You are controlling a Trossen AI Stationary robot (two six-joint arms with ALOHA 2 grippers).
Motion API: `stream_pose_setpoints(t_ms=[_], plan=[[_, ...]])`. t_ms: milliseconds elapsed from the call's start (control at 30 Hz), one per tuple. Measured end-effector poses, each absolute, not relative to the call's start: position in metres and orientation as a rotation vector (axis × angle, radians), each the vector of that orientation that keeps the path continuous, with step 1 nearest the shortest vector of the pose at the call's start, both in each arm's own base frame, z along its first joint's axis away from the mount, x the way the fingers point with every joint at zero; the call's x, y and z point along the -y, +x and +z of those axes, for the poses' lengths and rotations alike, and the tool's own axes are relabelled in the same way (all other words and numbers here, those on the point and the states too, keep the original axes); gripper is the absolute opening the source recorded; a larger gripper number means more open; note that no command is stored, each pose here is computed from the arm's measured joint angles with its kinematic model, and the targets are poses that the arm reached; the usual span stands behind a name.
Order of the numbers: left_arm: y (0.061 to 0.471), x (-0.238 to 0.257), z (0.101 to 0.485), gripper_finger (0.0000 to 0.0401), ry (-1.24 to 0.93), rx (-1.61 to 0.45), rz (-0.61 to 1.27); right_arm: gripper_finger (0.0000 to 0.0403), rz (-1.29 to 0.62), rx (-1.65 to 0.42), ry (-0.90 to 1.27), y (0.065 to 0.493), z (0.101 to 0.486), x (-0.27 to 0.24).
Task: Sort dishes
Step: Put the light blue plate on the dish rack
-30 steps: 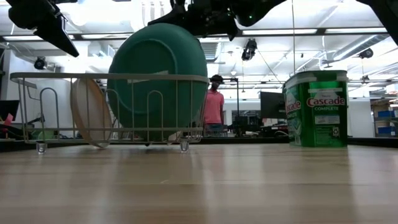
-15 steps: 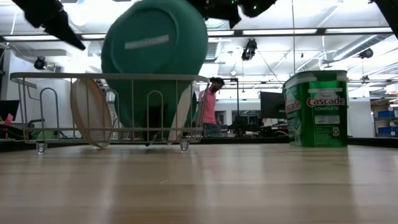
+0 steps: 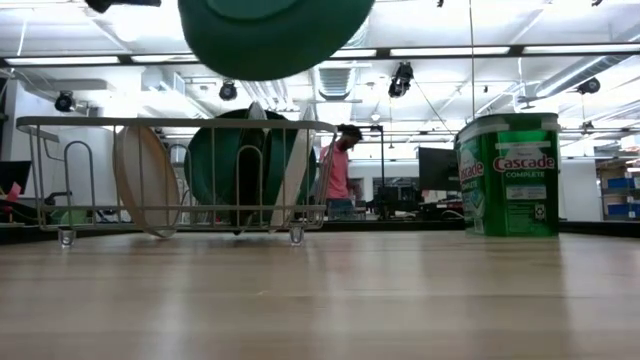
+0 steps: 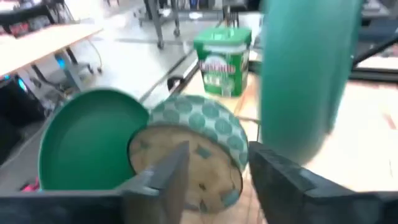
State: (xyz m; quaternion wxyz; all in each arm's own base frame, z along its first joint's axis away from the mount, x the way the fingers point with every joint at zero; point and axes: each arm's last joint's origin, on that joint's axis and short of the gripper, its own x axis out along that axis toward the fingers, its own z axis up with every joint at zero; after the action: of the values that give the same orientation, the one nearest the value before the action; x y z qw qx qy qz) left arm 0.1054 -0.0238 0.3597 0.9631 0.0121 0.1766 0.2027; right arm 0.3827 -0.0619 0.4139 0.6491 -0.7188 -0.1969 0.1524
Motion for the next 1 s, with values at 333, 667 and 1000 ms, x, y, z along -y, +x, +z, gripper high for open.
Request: stream_pose_setpoints(t_ms=[333,667,1000], plan=[[0.133,0.043,0.361,0.0277,0.13,-0.353,0.092,0.0,0.427,0.484,-1.738,0.378,0.415,0.023],[0.16,0.055,0.355,0.03,0.158,-0.364,0.086,0.0,0.439,0.534,-1.792,0.379,0.415,0.005],[0.181,0.062,0.347,0.0243,0.301,-0.381,0.129,0.0,0.393,0.431,-1.798,0.383,0.41,0.007]])
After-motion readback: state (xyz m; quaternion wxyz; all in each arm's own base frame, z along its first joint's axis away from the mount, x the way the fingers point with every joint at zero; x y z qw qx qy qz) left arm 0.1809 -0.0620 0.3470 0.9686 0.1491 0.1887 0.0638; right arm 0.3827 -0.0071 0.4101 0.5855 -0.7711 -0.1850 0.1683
